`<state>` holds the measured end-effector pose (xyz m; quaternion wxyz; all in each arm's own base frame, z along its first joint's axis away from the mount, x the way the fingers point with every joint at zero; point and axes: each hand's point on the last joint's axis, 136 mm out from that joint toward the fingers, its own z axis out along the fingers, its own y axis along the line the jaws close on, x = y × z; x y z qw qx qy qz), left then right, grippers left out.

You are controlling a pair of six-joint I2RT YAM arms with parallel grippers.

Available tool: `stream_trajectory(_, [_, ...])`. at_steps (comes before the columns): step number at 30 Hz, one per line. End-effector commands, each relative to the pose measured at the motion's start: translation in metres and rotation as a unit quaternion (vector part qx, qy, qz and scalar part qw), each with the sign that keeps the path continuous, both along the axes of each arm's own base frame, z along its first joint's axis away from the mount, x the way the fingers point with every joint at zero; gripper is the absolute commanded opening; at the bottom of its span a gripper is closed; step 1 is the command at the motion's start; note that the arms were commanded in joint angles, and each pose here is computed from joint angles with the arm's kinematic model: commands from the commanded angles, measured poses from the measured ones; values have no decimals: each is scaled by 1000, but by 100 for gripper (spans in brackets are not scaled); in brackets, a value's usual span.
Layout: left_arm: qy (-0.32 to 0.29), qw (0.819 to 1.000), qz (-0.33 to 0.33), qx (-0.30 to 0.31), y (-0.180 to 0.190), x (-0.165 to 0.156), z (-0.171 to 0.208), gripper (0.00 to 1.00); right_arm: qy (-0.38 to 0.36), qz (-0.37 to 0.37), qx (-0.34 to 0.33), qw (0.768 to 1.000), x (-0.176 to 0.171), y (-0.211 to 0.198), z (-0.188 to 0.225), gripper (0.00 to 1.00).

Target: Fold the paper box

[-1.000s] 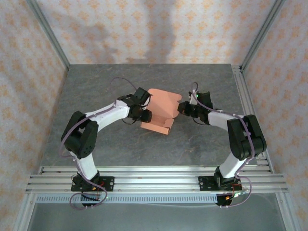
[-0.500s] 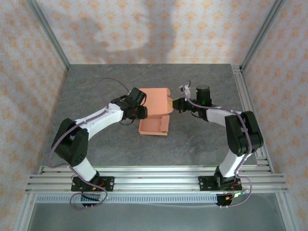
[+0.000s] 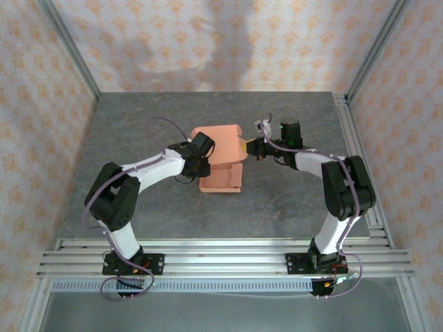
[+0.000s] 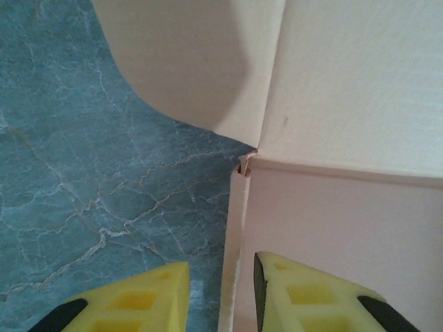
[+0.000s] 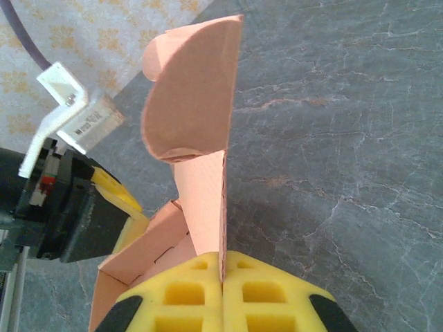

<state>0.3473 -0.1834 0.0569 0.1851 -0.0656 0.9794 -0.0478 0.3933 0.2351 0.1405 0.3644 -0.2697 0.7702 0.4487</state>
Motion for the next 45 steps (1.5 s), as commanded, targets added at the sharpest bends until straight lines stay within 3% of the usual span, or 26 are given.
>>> stream_trajectory(1, [14,1000,16,20,5,-5,-16,28,-13,5,-5,1000,8,1,3,0])
stream_trajectory(4, [14,1000,14,5,-2,-5,-20,24,-6,-3,-16,1000,10,-1,1,2])
stream_trajectory(6, [9,1000,18,0,-4,-4,-20,14,-4,-11,-22,1000,12,-2,2,7])
stream_trajectory(9, [5,1000,22,0,-4,-4,-18,4,7,-37,-29,999,18,-7,7,24])
stream_trajectory(13, [-2,999,34,9,-2,-3,-14,0,20,-154,-64,986,35,-34,16,53])
stream_trajectory(16, [-14,998,62,21,7,-4,-11,0,16,-247,-73,966,35,-62,29,62])
stream_trajectory(20, [-29,994,100,38,17,-3,-7,0,32,-350,-87,932,16,-99,32,62])
stream_trajectory(23, [-33,993,105,35,14,-4,-7,0,38,-363,-97,926,-7,-106,28,62])
stream_trajectory(31, [-37,994,97,45,7,-1,-2,0,65,-322,-198,924,-46,-79,-15,58])
stream_trajectory(38, [-35,994,94,46,5,-2,-2,0,109,-265,-212,934,-43,-29,-44,48])
stream_trajectory(45, [-31,994,91,48,5,-2,-4,0,131,-233,-195,944,-44,4,-55,46])
